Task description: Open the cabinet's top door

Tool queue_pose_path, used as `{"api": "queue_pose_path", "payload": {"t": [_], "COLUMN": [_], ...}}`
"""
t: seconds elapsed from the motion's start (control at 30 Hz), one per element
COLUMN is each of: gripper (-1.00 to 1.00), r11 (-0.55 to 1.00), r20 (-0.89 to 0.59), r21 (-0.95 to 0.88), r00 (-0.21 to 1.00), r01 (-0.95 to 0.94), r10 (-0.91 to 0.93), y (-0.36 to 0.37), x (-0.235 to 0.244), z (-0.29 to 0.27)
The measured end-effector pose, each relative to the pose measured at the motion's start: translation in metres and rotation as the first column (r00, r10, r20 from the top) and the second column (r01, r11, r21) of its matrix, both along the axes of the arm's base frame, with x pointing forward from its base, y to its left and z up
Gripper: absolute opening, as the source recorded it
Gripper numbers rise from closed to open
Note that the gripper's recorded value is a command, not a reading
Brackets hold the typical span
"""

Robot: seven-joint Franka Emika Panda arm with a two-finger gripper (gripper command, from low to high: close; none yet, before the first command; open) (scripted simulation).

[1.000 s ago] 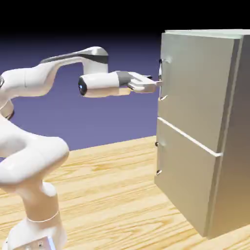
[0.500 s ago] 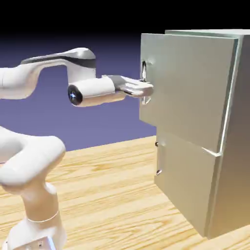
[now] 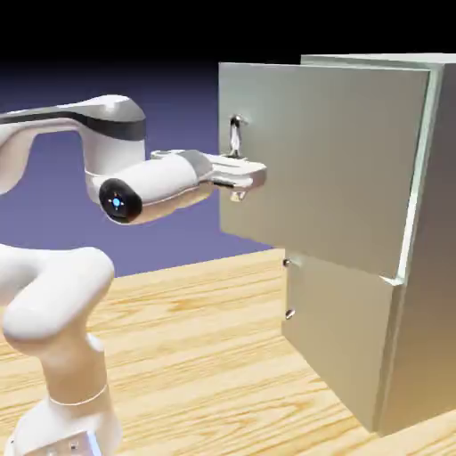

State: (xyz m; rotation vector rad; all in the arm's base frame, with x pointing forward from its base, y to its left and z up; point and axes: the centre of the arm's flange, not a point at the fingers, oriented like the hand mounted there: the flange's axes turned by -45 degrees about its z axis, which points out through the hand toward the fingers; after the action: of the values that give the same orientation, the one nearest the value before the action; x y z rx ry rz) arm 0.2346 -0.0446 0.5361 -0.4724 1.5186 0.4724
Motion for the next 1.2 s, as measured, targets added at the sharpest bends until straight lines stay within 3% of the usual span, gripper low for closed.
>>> {"api": "queue_pose_path", "payload": {"t": [0.53, 1.2], "gripper": [-1.0, -1.0], "r11": [0.939, 0.669], "r20": [0.0, 0.0], "r21": [0.0, 0.0], "r00": [0.939, 0.669], "r01": [-0.345, -0.744], "r10": [0.345, 0.744], "y": [-0.113, -0.279], "x": [-0.042, -0.031], "z": [0.0, 0.0]}}
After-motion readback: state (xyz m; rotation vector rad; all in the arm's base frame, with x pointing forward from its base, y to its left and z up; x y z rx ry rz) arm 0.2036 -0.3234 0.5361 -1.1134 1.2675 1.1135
